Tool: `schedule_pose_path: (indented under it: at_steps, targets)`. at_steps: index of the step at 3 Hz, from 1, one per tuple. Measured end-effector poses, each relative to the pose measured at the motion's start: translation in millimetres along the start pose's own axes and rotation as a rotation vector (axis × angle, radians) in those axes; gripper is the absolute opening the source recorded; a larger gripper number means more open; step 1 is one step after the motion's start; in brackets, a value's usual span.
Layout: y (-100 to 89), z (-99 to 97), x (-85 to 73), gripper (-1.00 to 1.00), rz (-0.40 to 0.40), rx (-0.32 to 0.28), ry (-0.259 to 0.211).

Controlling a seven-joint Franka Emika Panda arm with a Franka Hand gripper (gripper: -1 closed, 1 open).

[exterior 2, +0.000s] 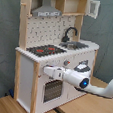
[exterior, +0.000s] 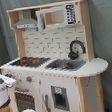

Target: Play with the kitchen

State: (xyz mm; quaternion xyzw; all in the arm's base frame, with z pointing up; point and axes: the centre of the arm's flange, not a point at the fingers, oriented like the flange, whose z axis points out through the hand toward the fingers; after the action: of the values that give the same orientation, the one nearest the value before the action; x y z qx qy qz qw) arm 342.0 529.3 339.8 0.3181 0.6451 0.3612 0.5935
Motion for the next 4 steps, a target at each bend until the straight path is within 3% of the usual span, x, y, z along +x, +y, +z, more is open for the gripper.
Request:
schedule_pose_path:
  at_steps: [3, 4]
  targets:
    - [-0.6, -0.6, 1.3, -1.00, -0.307, -0.001, 0.006]
    - [-1.2, -0.6, 1.7, 1.00, -0.307, -0.001, 0.007]
